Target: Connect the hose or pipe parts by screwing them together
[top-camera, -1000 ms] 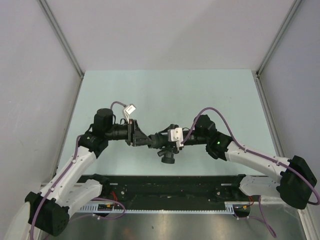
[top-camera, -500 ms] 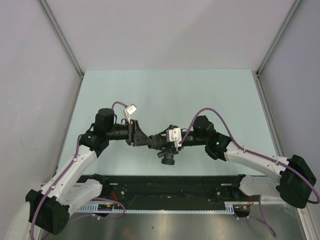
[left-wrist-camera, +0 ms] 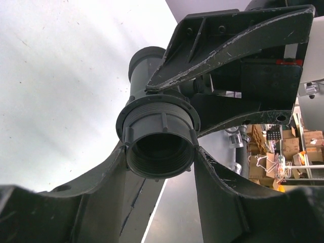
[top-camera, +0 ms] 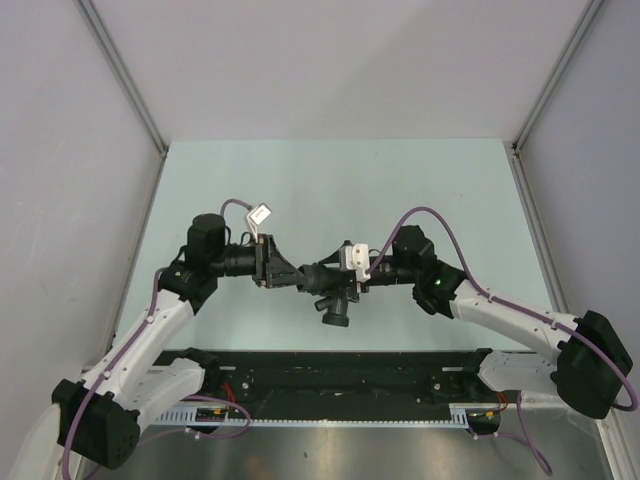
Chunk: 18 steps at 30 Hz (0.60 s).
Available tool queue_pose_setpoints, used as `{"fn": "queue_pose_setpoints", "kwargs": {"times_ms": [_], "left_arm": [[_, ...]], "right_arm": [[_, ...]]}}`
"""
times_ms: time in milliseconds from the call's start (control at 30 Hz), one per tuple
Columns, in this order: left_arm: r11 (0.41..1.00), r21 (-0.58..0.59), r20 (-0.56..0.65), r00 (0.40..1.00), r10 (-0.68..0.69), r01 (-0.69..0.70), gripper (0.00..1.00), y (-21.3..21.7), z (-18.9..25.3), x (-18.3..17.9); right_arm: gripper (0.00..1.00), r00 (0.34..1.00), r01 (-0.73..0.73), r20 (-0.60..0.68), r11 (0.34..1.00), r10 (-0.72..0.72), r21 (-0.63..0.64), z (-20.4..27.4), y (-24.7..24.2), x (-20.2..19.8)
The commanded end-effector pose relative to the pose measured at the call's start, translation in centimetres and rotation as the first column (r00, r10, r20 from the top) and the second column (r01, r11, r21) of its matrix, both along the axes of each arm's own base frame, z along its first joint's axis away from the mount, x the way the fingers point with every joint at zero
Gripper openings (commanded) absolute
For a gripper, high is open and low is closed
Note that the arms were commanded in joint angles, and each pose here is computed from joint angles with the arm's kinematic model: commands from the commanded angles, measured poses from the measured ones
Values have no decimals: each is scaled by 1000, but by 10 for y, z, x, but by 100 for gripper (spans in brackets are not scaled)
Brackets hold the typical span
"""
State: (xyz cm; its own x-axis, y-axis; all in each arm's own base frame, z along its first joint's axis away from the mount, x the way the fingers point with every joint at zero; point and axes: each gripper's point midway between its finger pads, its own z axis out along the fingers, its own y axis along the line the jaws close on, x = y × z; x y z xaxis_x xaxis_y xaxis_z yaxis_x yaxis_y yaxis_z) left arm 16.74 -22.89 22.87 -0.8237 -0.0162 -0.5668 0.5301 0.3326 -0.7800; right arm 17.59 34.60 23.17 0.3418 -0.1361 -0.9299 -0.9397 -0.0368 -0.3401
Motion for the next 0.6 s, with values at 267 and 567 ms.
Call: {"fn": "queue_pose_setpoints", "kwargs": {"times_ms": [267, 567], "left_arm": [[995, -89, 37, 998, -45, 48, 0, -7, 23, 2], [999, -41, 49, 999, 2, 0, 0, -6, 2, 11]], "right_arm": [[39, 998, -60, 34, 993, 57, 102, 34, 8, -6], [36, 999, -26, 24, 993, 24, 119, 39, 10, -1]]}}
